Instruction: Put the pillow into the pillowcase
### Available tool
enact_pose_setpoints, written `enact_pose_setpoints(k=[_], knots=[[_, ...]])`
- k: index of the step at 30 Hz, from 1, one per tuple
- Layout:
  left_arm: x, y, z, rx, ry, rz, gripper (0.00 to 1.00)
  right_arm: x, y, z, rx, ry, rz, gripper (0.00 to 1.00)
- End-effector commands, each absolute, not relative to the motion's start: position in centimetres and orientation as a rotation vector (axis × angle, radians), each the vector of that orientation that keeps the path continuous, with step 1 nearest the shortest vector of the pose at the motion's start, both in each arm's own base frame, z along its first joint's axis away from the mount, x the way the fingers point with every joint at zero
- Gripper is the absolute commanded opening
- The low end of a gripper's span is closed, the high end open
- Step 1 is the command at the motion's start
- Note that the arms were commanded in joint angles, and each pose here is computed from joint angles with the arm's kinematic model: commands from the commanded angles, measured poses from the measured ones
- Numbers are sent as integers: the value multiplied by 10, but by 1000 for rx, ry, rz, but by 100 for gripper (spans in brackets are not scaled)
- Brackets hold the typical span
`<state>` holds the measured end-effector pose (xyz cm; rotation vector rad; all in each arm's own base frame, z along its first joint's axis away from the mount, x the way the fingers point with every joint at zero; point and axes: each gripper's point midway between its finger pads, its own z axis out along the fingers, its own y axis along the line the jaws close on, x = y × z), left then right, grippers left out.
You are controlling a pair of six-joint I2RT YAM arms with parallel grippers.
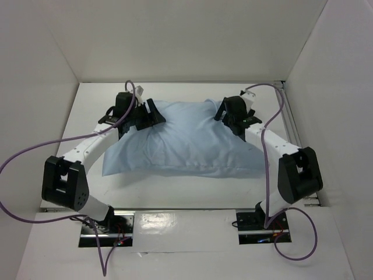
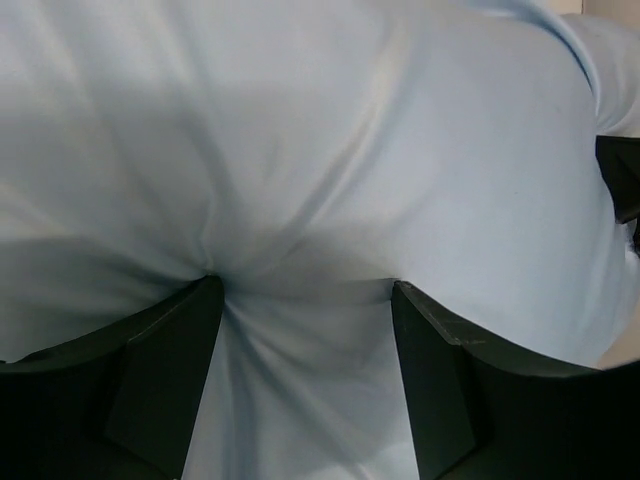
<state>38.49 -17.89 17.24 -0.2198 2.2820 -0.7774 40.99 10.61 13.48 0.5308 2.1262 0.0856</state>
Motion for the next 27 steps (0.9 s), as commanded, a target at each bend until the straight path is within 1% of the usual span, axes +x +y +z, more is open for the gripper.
enact_pose_setpoints(k=[1,2,4,5,7,8,10,11,13,14,17,18,21,24,27], knots=[[408,-168,183,-204,2239,-712,82,434,118,160,503,2104,158,100],[415,-170,203,-193,2200,-721,83,446,120,185,493,2049,172,100],[423,-169,231,-154,2156,-700,86,451,117,212,458,2010,150,100],[425,-167,239,-151,2147,-682,86,458,110,249,467,1940,150,100],[418,-164,281,-102,2084,-674,87,450,102,275,426,1943,98,100],[413,-162,295,-83,2059,-670,88,448,91,307,441,1885,83,100],[398,-155,340,-33,1970,-649,90,434,74,323,448,1888,13,100],[390,-152,348,-19,1965,-640,91,424,57,346,491,1834,-14,100],[378,-140,372,-4,1912,-596,94,407,34,355,529,1818,-80,100],[367,-134,394,3,1859,-590,94,397,24,358,548,1802,-129,100],[342,-115,423,-18,1796,-554,95,357,-13,381,625,1714,-218,100],[336,-114,427,-16,1786,-555,97,350,-23,381,638,1711,-253,100],[317,-103,448,-12,1718,-546,97,328,-41,385,682,1685,-304,100],[307,-102,454,-17,1695,-554,97,317,-50,383,699,1680,-319,100],[302,-101,458,-13,1669,-556,97,317,-53,379,697,1689,-337,100]])
